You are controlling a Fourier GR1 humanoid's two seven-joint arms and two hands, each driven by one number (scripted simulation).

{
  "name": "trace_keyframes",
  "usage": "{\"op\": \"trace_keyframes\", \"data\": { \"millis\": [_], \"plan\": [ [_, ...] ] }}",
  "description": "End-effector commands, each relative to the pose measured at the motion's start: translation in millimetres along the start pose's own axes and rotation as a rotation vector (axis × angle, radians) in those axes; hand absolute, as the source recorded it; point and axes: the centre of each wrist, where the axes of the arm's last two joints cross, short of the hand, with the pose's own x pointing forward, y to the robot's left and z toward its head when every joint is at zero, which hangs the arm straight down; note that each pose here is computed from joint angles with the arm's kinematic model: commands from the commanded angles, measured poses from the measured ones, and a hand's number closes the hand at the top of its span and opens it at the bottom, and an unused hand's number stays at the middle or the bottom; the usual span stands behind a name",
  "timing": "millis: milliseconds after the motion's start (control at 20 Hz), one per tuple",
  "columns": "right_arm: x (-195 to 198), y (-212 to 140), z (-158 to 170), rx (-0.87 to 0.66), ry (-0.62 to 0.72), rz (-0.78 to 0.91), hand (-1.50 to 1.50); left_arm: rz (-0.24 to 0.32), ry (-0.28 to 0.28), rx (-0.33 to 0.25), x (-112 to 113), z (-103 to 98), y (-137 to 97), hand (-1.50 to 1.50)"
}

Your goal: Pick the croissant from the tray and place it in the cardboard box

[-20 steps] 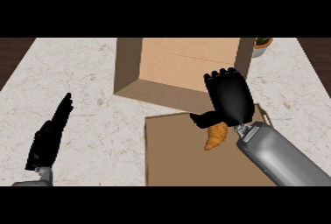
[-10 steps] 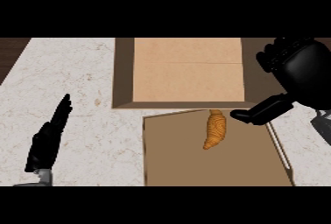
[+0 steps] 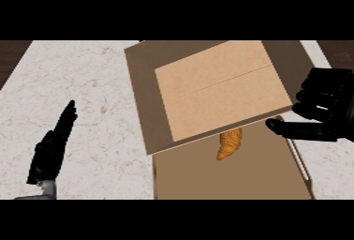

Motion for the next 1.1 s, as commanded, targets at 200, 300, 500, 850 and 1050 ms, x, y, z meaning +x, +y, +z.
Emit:
{"op": "trace_keyframes", "data": {
  "millis": [200,300,500,850,1050],
  "plan": [
    [11.3,-28.3,23.2,-0.058,-0.218,-0.212,1.50,0.007,0.006,0.009,2.2,2.4,6.6,0.00],
    [31.8,-32.9,11.2,-0.056,-0.220,-0.223,1.50,0.002,0.014,0.011,3.3,-2.4,1.7,0.00],
    [57.8,-14.9,-11.3,-0.059,-0.169,-0.197,1.50,-0.029,0.018,0.005,-7.0,10.7,19.6,0.00],
    [86.4,-6.3,-49.9,0.040,-0.141,-0.169,1.50,-0.018,0.016,-0.011,-0.9,13.8,-1.0,0.00],
    [106.8,35.4,-86.0,0.115,-0.134,-0.150,1.50,0.002,0.019,-0.022,7.5,0.3,-1.8,0.00]
  ]
}}
